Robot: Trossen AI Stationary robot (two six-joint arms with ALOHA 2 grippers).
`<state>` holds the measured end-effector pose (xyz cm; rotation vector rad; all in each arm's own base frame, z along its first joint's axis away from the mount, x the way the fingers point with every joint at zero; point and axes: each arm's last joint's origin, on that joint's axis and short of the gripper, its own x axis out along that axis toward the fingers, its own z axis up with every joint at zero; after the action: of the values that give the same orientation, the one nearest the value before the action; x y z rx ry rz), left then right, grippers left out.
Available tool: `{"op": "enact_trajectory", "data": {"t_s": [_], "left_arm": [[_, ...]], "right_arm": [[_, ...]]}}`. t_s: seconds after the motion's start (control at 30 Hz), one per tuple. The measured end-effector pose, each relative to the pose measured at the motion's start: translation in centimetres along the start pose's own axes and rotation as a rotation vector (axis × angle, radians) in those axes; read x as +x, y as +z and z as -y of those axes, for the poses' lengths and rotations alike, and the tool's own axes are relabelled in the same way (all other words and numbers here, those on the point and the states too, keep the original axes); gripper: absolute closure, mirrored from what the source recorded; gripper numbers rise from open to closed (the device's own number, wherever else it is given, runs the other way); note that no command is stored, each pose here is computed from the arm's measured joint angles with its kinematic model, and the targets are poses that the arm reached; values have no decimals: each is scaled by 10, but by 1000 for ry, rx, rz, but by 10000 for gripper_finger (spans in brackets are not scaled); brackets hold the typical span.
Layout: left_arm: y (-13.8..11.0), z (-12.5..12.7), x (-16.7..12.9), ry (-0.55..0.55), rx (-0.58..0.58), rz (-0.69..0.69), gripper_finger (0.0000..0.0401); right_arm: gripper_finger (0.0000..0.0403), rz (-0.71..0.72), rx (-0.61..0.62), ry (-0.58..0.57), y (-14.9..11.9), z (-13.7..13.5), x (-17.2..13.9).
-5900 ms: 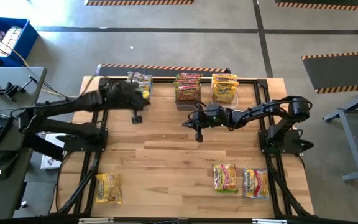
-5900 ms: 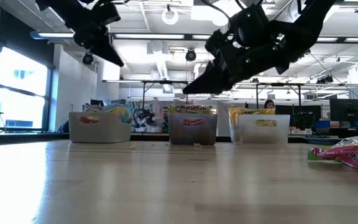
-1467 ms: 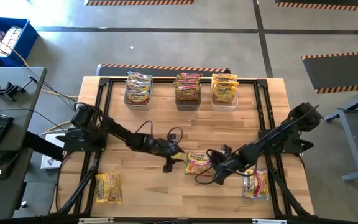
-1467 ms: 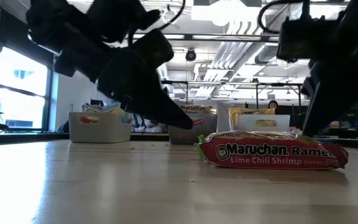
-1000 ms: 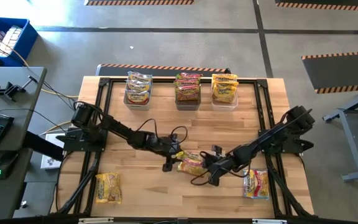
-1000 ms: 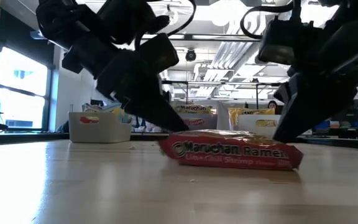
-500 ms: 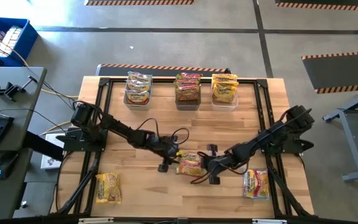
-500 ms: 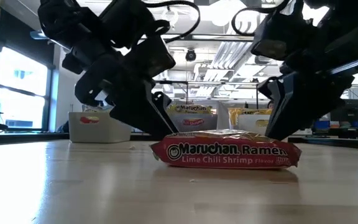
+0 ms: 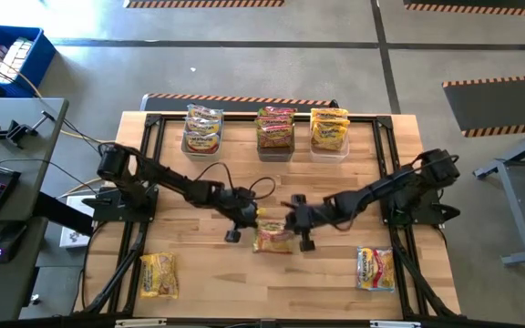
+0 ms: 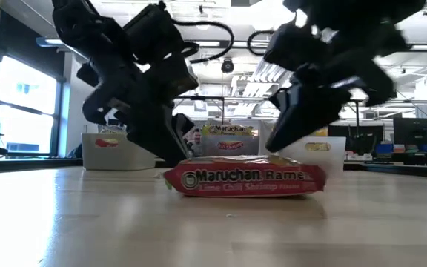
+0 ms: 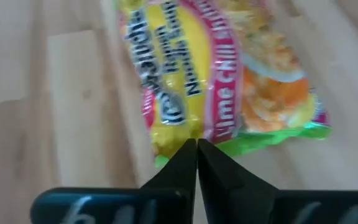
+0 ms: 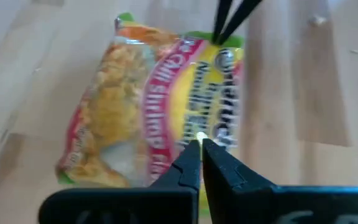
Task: Sort Maruchan noodles
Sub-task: Put the green noodle pack into the black bin
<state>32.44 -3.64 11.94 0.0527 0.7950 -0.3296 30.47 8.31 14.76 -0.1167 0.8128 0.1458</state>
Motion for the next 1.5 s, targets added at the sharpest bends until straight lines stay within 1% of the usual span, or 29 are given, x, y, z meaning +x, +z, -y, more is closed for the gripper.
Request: {"op": "enact_trajectory", "data": {"t_s": [0.13, 0.3, 0.4, 0.5, 0.6, 0.7, 0.8, 0.87, 0.97, 1.03, 1.17, 1.3, 1.37, 1.5], "left_arm": [[-10, -7, -2, 24, -23, -27, 400], [-20, -14, -3, 41, 14, -39, 401], [-25, -16, -4, 80, 34, -8, 401], [-25, -18, -5, 139, 59, 8, 401], [-23, -19, -5, 201, 99, 19, 401], [-19, -18, -5, 236, 116, 55, 401], [-16, -15, -4, 243, 118, 78, 401], [-14, -13, -4, 243, 125, 95, 401], [-12, -12, -4, 242, 130, 109, 401], [-12, -13, -4, 244, 128, 116, 401], [-11, -18, -6, 274, 84, 129, 396], [-9, -24, -14, 274, 126, 110, 376], [-4, -28, -18, 233, 126, 112, 361], [3, -40, -24, 41, 60, 91, 325]], "right_arm": [[403, -2, 57, 43, 3, 22, -6], [403, 54, 130, 77, 10, 43, -18], [403, 90, 281, 62, 13, 57, -20], [394, 79, 428, 117, 10, 73, -21], [361, 81, 538, 213, 9, 87, -23], [309, 77, 625, 311, 9, 93, -23], [247, 42, 692, 357, 6, 94, -18], [207, 7, 731, 367, 2, 91, -12], [161, -14, 742, 365, -1, 87, -1], [145, -14, 732, 373, -3, 83, 7], [138, 9, 703, 393, -2, 77, 16], [137, 7, 667, 397, -3, 74, 18], [137, 8, 665, 398, -3, 74, 18], [137, 11, 649, 398, -3, 74, 18]]}}
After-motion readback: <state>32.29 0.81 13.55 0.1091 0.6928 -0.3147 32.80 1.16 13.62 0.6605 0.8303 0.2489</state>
